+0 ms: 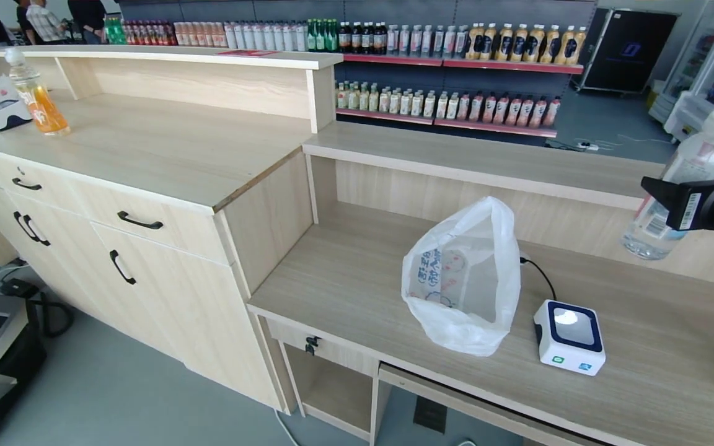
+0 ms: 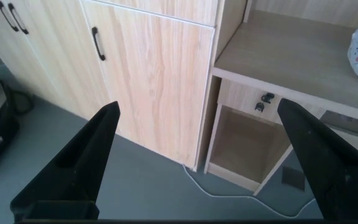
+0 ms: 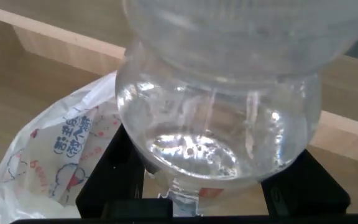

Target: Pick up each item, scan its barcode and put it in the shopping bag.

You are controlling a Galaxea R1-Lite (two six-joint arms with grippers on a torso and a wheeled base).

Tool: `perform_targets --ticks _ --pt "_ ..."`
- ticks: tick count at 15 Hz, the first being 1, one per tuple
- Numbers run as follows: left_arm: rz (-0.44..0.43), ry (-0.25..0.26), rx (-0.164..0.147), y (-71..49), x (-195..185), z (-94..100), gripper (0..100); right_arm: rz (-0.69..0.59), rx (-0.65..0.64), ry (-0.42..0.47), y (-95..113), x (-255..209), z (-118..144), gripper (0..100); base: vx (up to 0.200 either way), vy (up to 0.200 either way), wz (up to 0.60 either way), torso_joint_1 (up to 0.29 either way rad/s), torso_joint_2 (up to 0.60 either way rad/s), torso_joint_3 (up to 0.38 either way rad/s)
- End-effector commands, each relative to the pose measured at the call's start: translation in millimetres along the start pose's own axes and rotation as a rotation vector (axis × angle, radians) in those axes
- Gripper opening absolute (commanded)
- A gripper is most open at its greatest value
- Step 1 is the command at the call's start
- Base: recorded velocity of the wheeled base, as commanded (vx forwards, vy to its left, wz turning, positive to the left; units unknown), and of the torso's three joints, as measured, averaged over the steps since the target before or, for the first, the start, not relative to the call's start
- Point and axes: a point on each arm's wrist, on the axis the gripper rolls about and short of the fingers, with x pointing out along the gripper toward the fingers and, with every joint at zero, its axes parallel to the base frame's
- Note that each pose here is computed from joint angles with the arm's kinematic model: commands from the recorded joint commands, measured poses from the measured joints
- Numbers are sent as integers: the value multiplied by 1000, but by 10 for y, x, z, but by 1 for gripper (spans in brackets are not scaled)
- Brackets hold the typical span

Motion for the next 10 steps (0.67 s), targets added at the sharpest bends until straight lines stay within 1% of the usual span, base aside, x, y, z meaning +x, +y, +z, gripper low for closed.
perform_targets --ticks 1,2,3,5,6,7,8,9,10 --pt "1 0 0 0 0 0 100 27 11 -12 17 53 23 0 0 0 0 0 0 0" --pt "1 0 0 0 0 0 100 58 15 -23 24 85 34 0 0 0 0 0 0 0" --pt "1 0 0 0 0 0 100 92 47 -34 36 158 37 0 0 0 0 0 0 0" --pt "1 0 0 0 0 0 100 183 118 -91 80 419 15 0 0 0 0 0 0 0" --pt "1 0 0 0 0 0 100 249 118 -114 148 573 -59 0 0 0 0 0 0 0" --pt "1 0 0 0 0 0 100 273 117 -115 181 634 -112 0 0 0 0 0 0 0" --pt "1 0 0 0 0 0 100 323 117 -112 296 872 -329 0 0 0 0 0 0 0" --pt "1 0 0 0 0 0 100 345 118 -111 388 1022 -455 0 0 0 0 0 0 0" --pt "1 0 0 0 0 0 100 355 118 -114 444 1098 -507 0 0 0 0 0 0 0"
